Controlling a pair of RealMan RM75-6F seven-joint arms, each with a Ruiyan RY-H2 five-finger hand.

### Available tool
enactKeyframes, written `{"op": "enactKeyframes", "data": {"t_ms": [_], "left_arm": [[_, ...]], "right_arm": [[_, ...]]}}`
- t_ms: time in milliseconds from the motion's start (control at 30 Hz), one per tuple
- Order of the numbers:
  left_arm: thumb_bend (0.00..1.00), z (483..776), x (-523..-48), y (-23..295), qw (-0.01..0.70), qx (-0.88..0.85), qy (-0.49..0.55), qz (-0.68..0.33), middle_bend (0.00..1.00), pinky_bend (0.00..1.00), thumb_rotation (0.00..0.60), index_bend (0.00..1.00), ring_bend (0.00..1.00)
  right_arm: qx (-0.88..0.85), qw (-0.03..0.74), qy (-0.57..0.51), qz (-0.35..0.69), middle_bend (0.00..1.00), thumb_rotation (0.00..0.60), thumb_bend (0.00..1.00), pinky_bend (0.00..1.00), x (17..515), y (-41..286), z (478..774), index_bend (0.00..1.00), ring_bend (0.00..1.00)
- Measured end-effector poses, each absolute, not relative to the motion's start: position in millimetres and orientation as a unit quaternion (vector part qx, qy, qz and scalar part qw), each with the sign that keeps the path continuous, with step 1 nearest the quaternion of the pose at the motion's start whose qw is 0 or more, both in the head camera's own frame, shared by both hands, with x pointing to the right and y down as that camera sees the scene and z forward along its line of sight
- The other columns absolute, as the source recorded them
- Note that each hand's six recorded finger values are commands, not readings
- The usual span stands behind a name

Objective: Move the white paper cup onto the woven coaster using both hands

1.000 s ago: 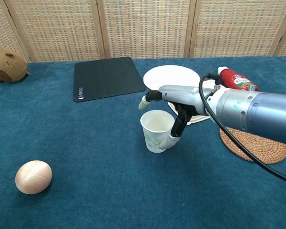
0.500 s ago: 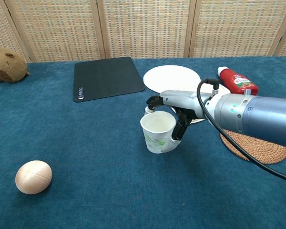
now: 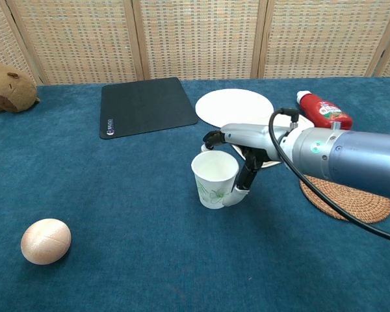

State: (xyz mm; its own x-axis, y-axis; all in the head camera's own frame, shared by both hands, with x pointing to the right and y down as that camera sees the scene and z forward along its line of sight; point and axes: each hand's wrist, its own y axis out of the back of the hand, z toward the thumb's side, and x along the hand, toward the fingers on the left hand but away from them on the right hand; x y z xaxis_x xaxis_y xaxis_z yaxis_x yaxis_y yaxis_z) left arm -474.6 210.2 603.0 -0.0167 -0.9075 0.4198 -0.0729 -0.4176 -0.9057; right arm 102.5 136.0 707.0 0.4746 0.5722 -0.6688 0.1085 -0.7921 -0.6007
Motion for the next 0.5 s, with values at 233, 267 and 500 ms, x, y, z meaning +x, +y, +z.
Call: {"op": "enactKeyframes", "data": {"t_ms": [233,267,500], "left_arm": [[0.13,602.6,-472.6,210.7,0.356,-0.607,0.405,-0.584,0.0,0.0,0.6,0.0,0.0],[0.13,602.7,-472.6,210.7,0.356,-0.607,0.404,-0.584,0.0,0.0,0.6,0.0,0.0],[0.13,603.3,-472.3,210.5,0.355,-0.608,0.404,-0.584,0.0,0.0,0.6,0.0,0.0]], "right_arm": [[-0.822,0.246,-0.206,0.471,0.04,0.6,0.02,0.0,105.1,136.3,707.4,0.38,0.0],[-0.822,0.246,-0.205,0.471,0.04,0.6,0.02,0.0,105.2,136.5,707.3,0.4,0.0],[-0.824,0.247,-0.205,0.467,0.06,0.6,0.02,0.0,103.7,137.8,705.2,0.43,0.0]]}}
